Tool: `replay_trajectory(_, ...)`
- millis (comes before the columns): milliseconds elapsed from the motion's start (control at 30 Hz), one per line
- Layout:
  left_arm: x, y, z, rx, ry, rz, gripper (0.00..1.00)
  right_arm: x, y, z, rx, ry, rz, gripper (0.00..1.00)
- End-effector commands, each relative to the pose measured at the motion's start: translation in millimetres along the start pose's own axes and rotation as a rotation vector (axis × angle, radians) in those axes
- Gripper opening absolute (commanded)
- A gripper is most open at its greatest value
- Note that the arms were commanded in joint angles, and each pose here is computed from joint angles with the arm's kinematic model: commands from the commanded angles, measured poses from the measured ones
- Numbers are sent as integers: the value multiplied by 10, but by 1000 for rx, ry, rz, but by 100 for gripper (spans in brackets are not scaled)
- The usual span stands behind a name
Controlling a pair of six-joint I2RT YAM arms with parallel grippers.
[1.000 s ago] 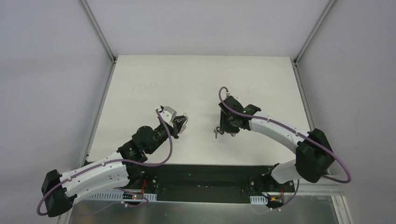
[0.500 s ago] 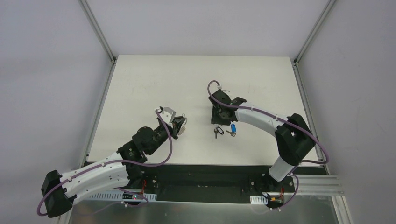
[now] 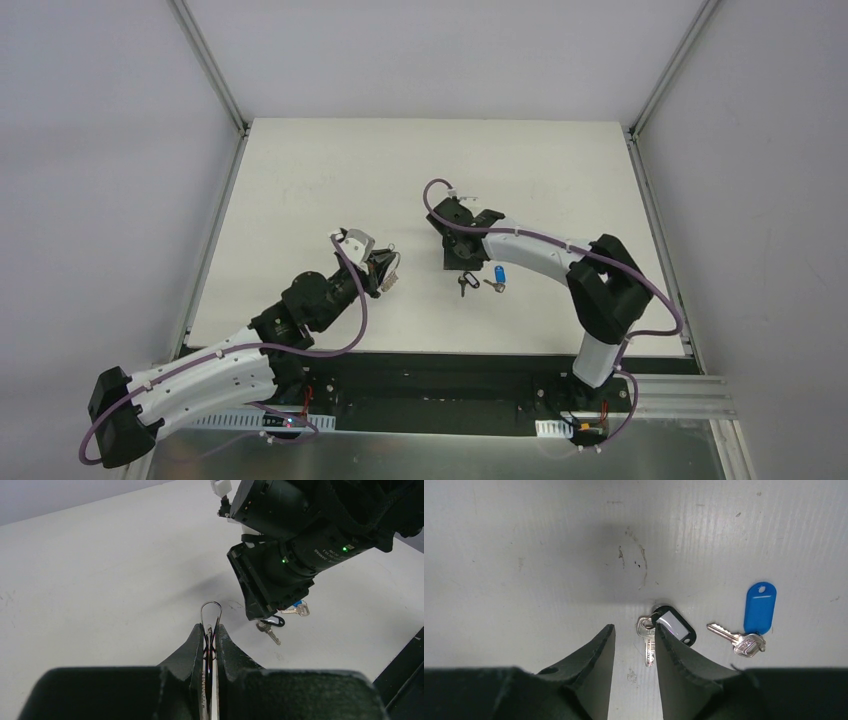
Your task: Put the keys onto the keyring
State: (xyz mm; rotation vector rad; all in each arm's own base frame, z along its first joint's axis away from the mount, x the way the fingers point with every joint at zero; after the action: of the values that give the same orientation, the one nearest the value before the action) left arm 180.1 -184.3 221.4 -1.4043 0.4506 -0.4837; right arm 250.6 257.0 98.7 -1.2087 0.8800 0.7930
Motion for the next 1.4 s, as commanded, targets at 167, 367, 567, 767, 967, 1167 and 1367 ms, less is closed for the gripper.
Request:
replay_trajectory(167,-9,-85,76,-38,-43,-42,0,-4,71,-13,-57,89,-42,36)
replay_trajectory(367,-8,-74,74,-37,-41,-38,0,43,93,-7,-82,112,-55,35)
replay_trajectory(567,-6,-73,76,-36,-42,-38,0,83,102,0,-98,129,-65,30)
replay_trajectory(767,-5,-70,78,-38,-42,-38,0,107,113,20,-117,138,-67,27)
replay_trajectory(967,-8,-64,76,-38,-41,-37,0,97,122,8,-133,152,-75,21)
replay_trajectory(1167,1,-57,76,-39,-42,-35,0,95,116,-17,-142,167,-82,16)
replay_trajectory(1367,3,-59,67,-40,-36,-37,0,117,140,-24,-150,175,-76,15)
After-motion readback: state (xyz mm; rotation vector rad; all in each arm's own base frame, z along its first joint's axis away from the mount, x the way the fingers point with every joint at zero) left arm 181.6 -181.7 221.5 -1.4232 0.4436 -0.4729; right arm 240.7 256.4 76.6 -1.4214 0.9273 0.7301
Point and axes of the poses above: each gripper's point midway between its finger pads, its own x axis out along the fingers, its own z axis along the line the jaws close on, y = z × x, the point moved 5 cm from there along -x, back along the fingers, and after that the axes turned 10 degrees about x, right-handed, at the moved point
